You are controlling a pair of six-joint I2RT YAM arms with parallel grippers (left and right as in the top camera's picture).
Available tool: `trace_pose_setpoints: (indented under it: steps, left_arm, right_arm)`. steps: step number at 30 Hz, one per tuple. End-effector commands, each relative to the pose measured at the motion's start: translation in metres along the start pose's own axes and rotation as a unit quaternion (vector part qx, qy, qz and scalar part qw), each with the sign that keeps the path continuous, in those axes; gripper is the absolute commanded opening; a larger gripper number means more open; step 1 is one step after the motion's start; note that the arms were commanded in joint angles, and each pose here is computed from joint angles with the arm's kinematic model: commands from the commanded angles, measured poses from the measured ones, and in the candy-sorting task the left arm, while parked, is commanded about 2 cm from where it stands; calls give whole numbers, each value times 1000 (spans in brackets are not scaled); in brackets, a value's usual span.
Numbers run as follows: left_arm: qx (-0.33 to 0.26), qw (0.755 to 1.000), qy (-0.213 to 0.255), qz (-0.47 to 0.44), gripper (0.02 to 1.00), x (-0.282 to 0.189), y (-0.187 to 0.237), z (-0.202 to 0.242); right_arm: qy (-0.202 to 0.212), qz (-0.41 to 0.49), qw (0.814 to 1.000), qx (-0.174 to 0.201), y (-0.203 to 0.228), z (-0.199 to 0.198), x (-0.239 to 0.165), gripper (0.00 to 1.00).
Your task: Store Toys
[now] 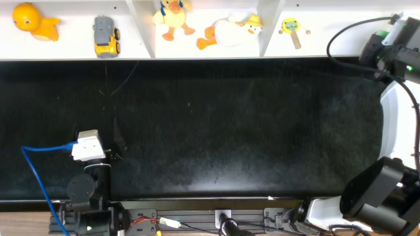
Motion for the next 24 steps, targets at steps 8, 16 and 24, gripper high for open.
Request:
trace_pose_setpoints:
  steps: [8,16,24]
  left_arm:
    - [8,1000,0,-4,998,0,0,0]
    - [8,1000,0,-4,998,0,0,0]
    - [8,1000,0,-4,996,0,0,0]
  right_arm:
    - [-52,-20,997,-60,-1,-6,31,49]
    - [-44,4,999,18,4,-25,16,49]
    - [-131,-38,990,-39,1,-23,-3,51]
Point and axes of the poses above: each gripper's point midway between its finger pads, its own x axis out along the fingers, its own z axis along the line the jaws close on, y = z × x, the point moved 9 cm from there along -x, back along the fingers, and after that the axes turned 1 degree about -x, right-handed, at the moved point
